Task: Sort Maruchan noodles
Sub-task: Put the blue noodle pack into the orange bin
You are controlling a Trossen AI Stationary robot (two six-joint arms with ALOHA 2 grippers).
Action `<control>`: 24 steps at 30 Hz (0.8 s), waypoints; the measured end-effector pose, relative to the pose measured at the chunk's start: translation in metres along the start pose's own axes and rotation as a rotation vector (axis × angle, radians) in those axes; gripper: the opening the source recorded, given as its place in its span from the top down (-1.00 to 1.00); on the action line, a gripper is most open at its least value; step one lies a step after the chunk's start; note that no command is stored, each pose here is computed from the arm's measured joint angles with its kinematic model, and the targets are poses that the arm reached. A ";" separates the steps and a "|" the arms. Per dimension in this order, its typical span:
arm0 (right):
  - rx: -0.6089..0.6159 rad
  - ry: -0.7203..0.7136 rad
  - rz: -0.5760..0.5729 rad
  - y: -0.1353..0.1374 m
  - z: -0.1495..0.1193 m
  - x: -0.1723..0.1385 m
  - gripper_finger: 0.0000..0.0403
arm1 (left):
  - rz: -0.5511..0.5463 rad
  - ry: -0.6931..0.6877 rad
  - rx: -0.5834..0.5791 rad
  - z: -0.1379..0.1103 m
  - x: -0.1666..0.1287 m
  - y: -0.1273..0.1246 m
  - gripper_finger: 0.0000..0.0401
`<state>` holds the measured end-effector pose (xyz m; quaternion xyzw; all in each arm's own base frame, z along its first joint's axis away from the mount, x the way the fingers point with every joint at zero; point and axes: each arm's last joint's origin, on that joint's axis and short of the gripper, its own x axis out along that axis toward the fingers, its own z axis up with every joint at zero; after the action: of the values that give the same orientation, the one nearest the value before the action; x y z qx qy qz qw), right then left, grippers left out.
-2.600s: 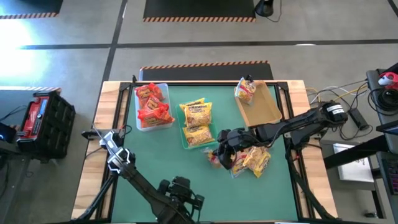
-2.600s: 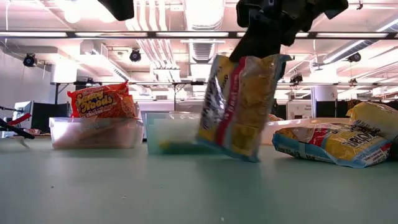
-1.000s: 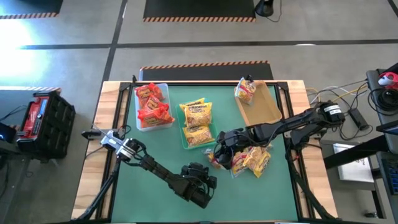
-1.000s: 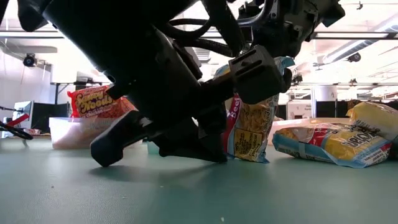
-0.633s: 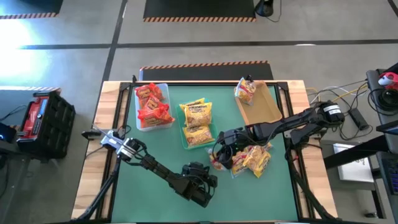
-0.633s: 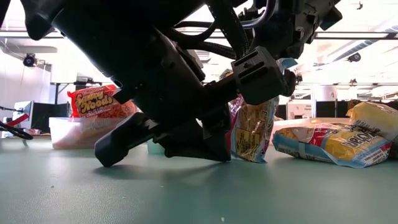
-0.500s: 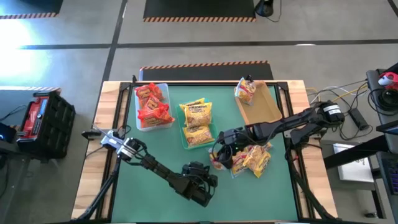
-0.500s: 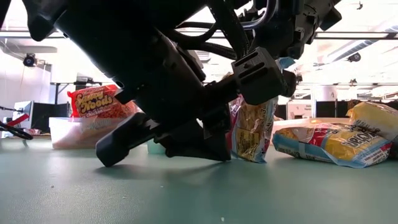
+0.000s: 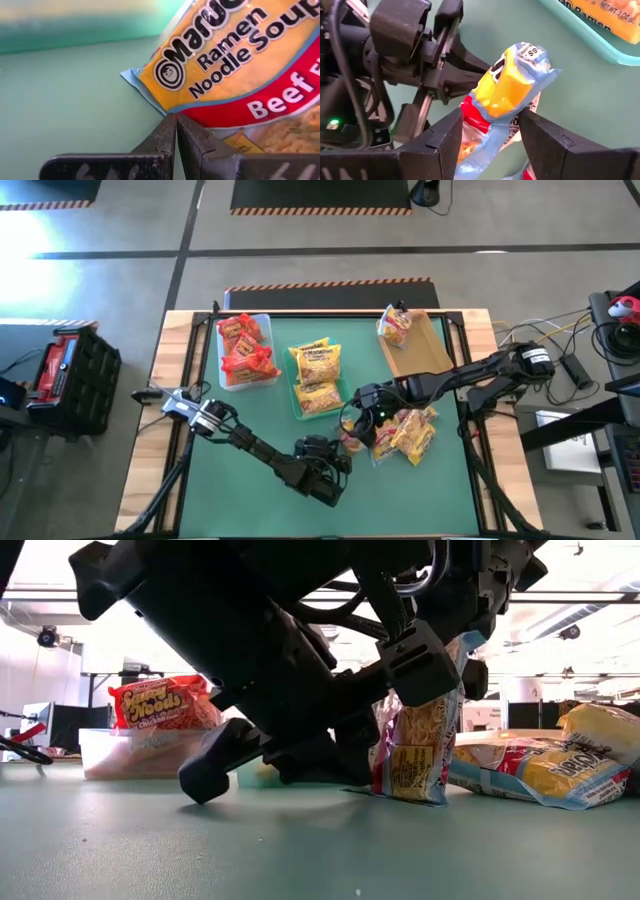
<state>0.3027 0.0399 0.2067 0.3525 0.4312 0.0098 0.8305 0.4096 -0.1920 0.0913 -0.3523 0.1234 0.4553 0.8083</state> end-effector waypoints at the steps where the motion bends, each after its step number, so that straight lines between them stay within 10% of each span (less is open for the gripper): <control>1: 0.004 0.002 0.006 0.000 0.001 -0.002 0.09 | 0.001 -0.002 -0.001 0.001 0.001 0.000 1.00; 24: 0.061 0.107 -0.051 -0.017 -0.001 0.007 0.00 | 0.001 -0.039 0.032 0.010 0.013 -0.004 1.00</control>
<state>0.3010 0.0302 0.1914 0.3657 0.4840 -0.0055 0.7950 0.4190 -0.1780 0.0937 -0.3303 0.1151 0.4605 0.8158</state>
